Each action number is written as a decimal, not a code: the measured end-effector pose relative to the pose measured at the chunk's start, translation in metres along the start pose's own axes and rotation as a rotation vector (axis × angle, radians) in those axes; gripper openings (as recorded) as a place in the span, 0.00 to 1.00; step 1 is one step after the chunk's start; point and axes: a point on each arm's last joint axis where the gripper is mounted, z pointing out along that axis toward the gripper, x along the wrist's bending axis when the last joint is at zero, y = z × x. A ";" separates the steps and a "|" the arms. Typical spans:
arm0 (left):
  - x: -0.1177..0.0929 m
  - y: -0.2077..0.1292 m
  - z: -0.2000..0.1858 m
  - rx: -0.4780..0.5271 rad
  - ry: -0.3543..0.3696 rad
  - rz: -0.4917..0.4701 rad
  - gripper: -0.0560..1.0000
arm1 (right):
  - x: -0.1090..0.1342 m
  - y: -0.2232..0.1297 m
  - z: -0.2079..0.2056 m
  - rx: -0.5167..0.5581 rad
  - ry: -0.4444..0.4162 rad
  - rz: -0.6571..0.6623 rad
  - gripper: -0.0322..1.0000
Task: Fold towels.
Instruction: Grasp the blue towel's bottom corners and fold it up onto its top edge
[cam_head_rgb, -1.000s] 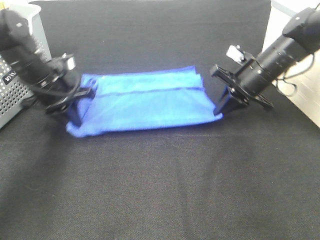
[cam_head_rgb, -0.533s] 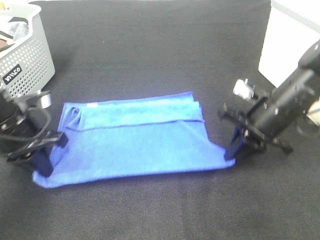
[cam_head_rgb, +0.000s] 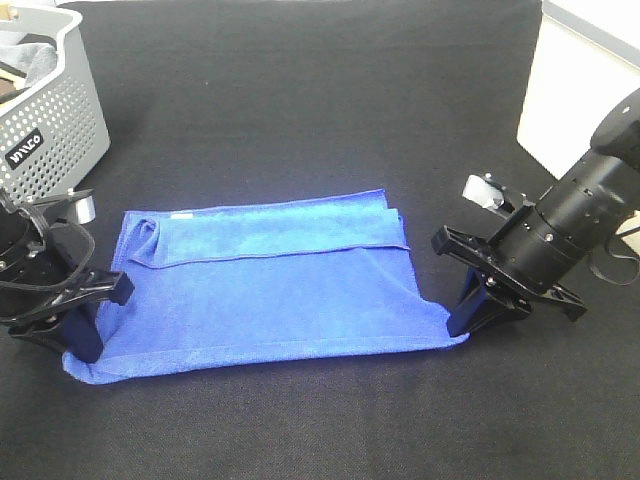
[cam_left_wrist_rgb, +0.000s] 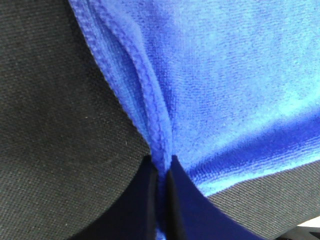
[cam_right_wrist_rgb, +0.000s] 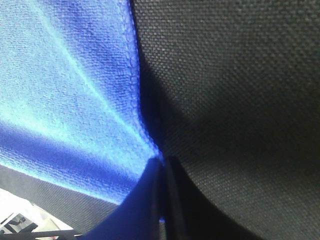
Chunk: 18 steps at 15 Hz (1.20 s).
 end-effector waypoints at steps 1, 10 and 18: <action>0.000 0.000 0.000 -0.001 0.000 0.000 0.07 | 0.000 0.000 0.000 0.000 0.000 -0.002 0.03; -0.016 0.066 -0.045 -0.222 0.010 -0.059 0.07 | 0.035 0.081 -0.041 -0.166 0.058 -0.127 0.03; 0.008 0.117 -0.045 -0.324 0.057 -0.097 0.07 | 0.043 0.148 -0.040 -0.233 0.061 -0.164 0.03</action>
